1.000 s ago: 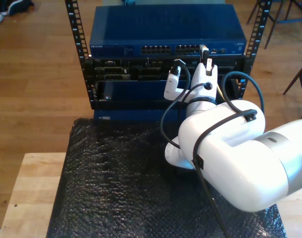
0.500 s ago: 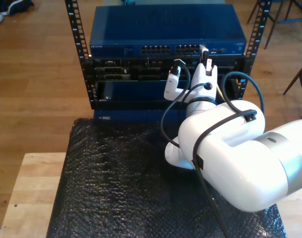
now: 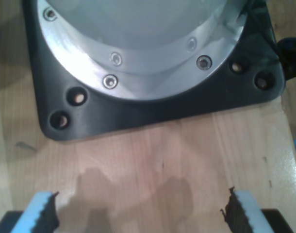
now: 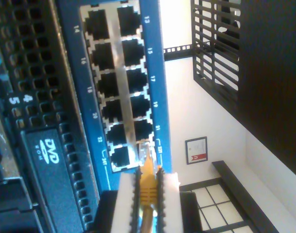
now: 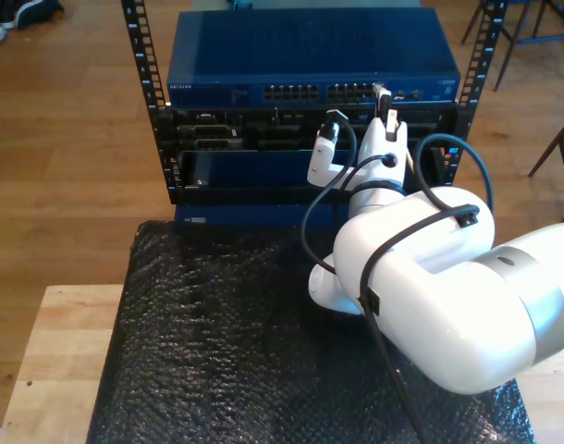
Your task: Grab the cable and plug it in
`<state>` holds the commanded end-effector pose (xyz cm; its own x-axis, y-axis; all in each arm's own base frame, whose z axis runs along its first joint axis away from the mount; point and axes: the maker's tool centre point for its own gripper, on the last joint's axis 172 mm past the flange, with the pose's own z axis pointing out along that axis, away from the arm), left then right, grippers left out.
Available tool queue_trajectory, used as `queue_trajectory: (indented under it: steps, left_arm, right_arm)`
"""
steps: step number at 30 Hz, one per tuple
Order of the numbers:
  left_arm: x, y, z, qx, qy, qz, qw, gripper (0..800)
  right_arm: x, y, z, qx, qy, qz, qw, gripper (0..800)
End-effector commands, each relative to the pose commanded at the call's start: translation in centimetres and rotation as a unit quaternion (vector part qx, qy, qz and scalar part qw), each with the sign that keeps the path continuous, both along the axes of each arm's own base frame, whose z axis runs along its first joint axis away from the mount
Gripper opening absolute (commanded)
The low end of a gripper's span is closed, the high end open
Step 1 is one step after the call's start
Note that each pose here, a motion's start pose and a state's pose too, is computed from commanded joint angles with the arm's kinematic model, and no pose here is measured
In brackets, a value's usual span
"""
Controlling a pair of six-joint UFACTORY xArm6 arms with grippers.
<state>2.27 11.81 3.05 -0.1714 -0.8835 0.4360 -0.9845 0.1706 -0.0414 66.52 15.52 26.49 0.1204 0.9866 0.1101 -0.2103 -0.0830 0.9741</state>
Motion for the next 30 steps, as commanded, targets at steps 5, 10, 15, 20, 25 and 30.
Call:
queue_trajectory:
  steps: [5, 10, 15, 20, 25, 30]
  left_arm:
    - [0.02, 0.00, 0.00, 0.000, 0.000, -0.001, 1.0000, 800]
    - [0.02, 0.00, 0.00, 0.000, 0.000, -0.001, 1.0000, 800]
    - [0.02, 0.00, 0.00, 0.000, 0.000, -0.001, 1.0000, 800]
    - [0.02, 0.00, 0.00, 0.000, 0.000, -0.001, 1.0000, 800]
    - [0.02, 0.00, 0.00, 0.000, 0.000, -0.001, 1.0000, 800]
    - [0.02, 0.00, 0.00, 0.000, 0.000, -0.001, 1.0000, 800]
  right_arm:
    - [0.00, -0.11, 0.04, 0.000, 0.000, -0.001, 1.000, 0]
    - [-0.02, -0.12, -0.13, -0.001, 0.001, -0.001, 1.000, 0]
    - [-0.02, -0.12, -0.13, -0.001, 0.001, -0.001, 1.000, 0]
    - [-0.04, -0.13, -0.19, -0.001, 0.002, -0.001, 1.000, 0]
    - [0.02, -0.10, 0.10, 0.000, -0.001, -0.001, 1.000, 0]
    - [0.17, 0.00, 0.16, 0.001, 0.001, 0.001, 1.000, 0]
